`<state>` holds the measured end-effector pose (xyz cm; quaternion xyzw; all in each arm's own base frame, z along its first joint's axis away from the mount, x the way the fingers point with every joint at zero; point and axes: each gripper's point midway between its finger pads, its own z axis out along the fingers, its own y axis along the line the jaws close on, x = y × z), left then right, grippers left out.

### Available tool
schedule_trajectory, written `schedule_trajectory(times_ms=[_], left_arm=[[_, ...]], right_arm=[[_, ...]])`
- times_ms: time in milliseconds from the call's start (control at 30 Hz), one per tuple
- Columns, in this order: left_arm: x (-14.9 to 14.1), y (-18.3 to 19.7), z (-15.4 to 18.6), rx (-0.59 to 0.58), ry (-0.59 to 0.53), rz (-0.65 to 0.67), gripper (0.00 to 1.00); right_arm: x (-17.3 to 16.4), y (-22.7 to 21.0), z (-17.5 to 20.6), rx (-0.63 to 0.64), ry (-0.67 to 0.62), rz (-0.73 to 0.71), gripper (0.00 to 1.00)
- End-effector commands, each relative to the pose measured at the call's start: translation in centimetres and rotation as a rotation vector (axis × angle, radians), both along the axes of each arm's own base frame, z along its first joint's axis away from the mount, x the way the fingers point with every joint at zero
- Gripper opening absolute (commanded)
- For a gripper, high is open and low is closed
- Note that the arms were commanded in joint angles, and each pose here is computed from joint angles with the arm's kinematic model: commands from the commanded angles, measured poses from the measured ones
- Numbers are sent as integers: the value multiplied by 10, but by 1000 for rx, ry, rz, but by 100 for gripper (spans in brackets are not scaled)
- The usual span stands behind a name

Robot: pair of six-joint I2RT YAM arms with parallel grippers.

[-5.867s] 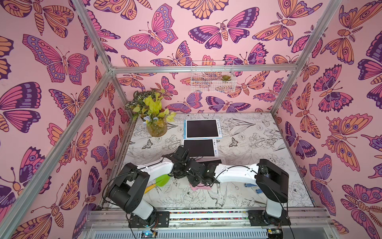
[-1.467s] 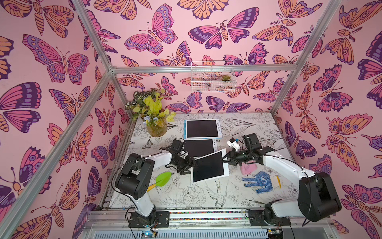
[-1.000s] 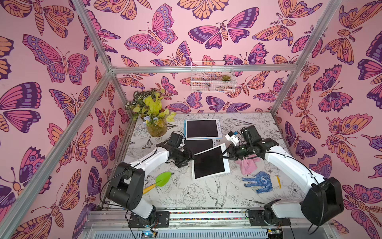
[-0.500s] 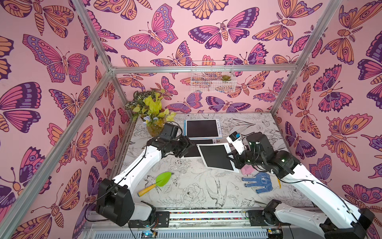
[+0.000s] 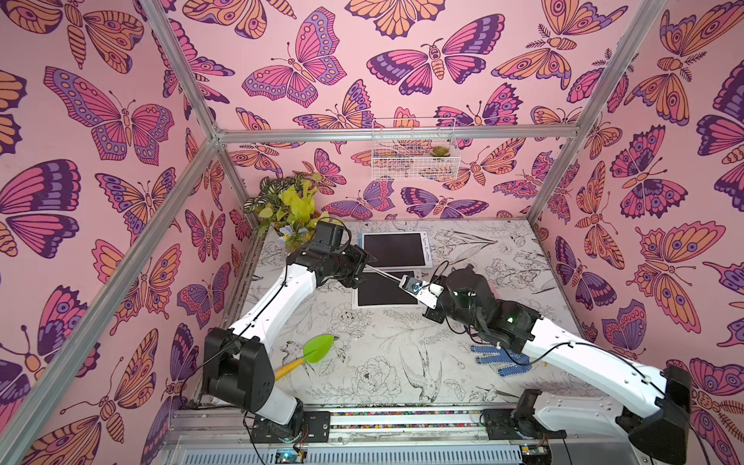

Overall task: Wipe the drawing tablet
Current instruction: Adjust the drawing tablet at the center of the board.

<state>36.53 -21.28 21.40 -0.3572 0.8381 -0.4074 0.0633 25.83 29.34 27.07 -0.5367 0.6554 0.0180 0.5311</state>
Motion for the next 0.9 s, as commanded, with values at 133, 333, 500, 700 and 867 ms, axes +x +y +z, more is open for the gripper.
schedule_trajectory(times_ms=[133,333,500,700,867], left_arm=[[21,6,8,-71,-22,60,30],[36,9,12,-134,-73,100,0],[56,14,23,-186,-164,140,0],[86,21,50,-220,-338,186,0],[104,21,73,-263,-502,211,0]], right_arm=[[16,18,16,-115,-299,-15,0],[18,21,7,-140,-323,-45,6],[25,-5,29,-30,-298,-233,64],[10,-56,48,369,140,-421,84],[3,-62,47,803,698,-474,87]])
